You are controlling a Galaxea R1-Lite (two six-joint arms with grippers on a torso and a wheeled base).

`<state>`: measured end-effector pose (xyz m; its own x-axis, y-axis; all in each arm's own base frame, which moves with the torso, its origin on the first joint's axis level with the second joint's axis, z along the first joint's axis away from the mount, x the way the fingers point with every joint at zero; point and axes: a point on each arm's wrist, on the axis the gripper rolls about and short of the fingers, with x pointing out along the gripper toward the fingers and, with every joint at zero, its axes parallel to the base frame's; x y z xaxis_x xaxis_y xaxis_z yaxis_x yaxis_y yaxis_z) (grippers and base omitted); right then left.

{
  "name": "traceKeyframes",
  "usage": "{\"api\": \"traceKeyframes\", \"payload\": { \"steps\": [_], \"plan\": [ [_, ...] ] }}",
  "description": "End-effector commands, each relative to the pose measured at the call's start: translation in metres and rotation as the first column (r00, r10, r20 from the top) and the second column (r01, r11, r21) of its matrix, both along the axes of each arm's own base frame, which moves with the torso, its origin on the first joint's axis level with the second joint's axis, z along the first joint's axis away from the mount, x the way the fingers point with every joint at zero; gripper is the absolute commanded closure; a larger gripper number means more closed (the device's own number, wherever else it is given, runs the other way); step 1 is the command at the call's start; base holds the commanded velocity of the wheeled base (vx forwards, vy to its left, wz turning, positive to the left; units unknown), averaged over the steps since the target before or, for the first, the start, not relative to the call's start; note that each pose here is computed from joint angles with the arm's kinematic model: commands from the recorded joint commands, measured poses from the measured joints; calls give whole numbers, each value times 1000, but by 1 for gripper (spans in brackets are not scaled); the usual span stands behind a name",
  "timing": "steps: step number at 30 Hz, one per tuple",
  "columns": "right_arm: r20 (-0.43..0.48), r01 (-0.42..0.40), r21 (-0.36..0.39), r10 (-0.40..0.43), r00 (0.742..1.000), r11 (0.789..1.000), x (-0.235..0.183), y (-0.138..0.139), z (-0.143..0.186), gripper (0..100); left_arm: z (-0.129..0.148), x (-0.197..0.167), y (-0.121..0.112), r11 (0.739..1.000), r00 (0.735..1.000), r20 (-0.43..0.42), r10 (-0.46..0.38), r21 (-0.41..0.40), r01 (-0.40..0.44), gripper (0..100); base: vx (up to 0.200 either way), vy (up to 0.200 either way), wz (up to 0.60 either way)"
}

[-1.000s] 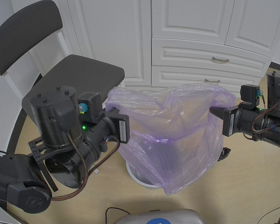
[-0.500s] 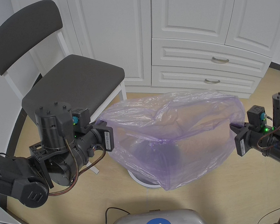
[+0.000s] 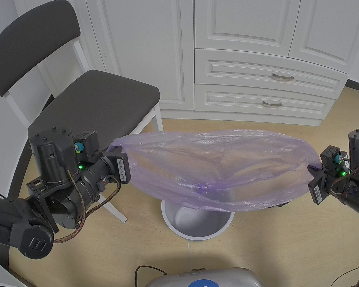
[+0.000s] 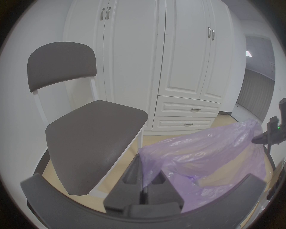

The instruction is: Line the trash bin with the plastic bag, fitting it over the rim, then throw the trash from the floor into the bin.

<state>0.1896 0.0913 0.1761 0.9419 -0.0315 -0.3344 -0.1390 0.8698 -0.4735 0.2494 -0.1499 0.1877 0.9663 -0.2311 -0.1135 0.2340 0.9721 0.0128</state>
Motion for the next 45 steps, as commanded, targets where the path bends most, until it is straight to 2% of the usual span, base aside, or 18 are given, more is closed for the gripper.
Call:
{"api": "traceKeyframes", "payload": {
  "steps": [1,6,9,11,19,23,29,34,40,45],
  "plan": [
    [-29,19,-20,-20,999,1000,6,-3,-7,100,2,-5,8,1000,1000,11,-16,-9,16,100,0,0,0],
    [-42,26,-48,-28,999,999,5,-8,-11,100,5,-11,13,999,999,16,-49,-8,49,100,0,0,0],
    [-54,14,-101,-20,998,995,0,-12,-14,100,0,-10,25,998,999,11,-43,54,43,100,0,0,0],
    [-59,12,-111,-18,998,994,-1,-13,-16,100,-2,-10,28,996,998,6,-55,66,55,100,0,0,0],
    [-64,14,-127,-23,998,992,-2,-15,-17,100,-4,-7,33,996,999,1,-55,72,54,100,0,0,0],
    [-75,12,-162,-24,997,987,-5,-19,-20,100,-4,-5,36,996,999,1,-41,74,41,100,0,0,0],
    [-67,12,-161,-23,998,987,-7,-20,-18,100,-4,-5,43,992,1000,13,-23,122,21,100,0,0,0],
    [-57,5,-155,-14,998,988,-7,-18,-17,100,-4,-8,35,991,998,14,-54,125,52,100,0,0,0],
    [46,7,-102,-3,999,995,-5,-15,-10,100,-4,-15,17,988,992,50,-119,105,113,100,0,0,0],
    [119,-32,-70,40,992,997,-9,-8,-9,100,-6,-25,1,979,981,61,-185,101,178,100,0,0,0]
  ]
}}
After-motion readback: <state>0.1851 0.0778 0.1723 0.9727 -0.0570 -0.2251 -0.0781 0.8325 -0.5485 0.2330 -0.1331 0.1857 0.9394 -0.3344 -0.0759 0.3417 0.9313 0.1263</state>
